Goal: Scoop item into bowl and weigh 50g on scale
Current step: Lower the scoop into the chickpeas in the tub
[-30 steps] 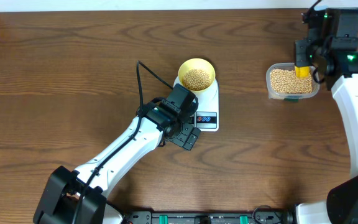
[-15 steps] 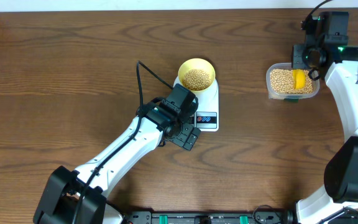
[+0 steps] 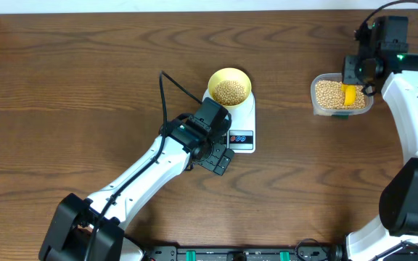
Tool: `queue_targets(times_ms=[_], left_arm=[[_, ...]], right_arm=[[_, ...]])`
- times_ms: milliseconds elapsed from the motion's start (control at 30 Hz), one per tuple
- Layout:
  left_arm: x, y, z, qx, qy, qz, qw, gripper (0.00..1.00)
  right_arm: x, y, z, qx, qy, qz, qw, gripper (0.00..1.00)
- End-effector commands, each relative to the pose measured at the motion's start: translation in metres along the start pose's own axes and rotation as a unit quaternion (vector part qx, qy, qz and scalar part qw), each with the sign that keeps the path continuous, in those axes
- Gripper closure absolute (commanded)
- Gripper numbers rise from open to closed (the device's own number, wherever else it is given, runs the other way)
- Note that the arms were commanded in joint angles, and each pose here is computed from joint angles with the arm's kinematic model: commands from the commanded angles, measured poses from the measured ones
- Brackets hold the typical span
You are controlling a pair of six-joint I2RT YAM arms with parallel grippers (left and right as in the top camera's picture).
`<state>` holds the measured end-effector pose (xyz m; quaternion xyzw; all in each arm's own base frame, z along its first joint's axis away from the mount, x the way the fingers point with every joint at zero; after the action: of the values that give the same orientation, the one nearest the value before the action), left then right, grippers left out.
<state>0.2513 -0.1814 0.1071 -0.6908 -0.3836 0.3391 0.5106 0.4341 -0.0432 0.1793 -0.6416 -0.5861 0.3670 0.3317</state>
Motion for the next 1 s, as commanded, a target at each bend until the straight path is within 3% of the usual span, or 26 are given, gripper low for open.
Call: queue_targets(times_ms=[0,233,400,633,967], left_arm=[[0.001,-0.002,-0.002,-0.004,-0.007,-0.004,1.0,0.02],[0.001,-0.002,-0.002,-0.004,-0.007,-0.004,1.0,0.02],[0.001,-0.002,-0.002,-0.004,-0.007,-0.004,1.0,0.02],[0.001,-0.002,-0.002,-0.004,-0.007,-0.004,1.0,0.02],[0.001,-0.002,-0.002,-0.004,-0.007,-0.004,1.0,0.02]], right_arm=[[-0.004,-0.009,-0.001,-0.005,0.007,0.007,1.0,0.76],[-0.007,-0.027,-0.01,-0.03,0.019,0.01,0.999,0.49],[-0.015,-0.056,-0.027,-0.037,0.059,0.013,0.997,0.54],[-0.022,-0.111,-0.048,-0.045,0.063,0.014,0.997,0.45],[-0.02,-0.06,-0.025,0.05,0.06,0.011,0.997,0.35]])
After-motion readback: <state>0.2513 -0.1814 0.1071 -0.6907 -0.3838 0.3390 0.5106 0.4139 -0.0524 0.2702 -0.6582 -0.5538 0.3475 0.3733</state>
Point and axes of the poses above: each gripper's point midway between its finger pads, its own y axis out along the fingers, its own x axis along the line the jaws close on, z = x × y, the point moved 4 cm from there along -y, back along the fingers, and after that the axes turned 3 degrees about -y, right-handed, at the moved point
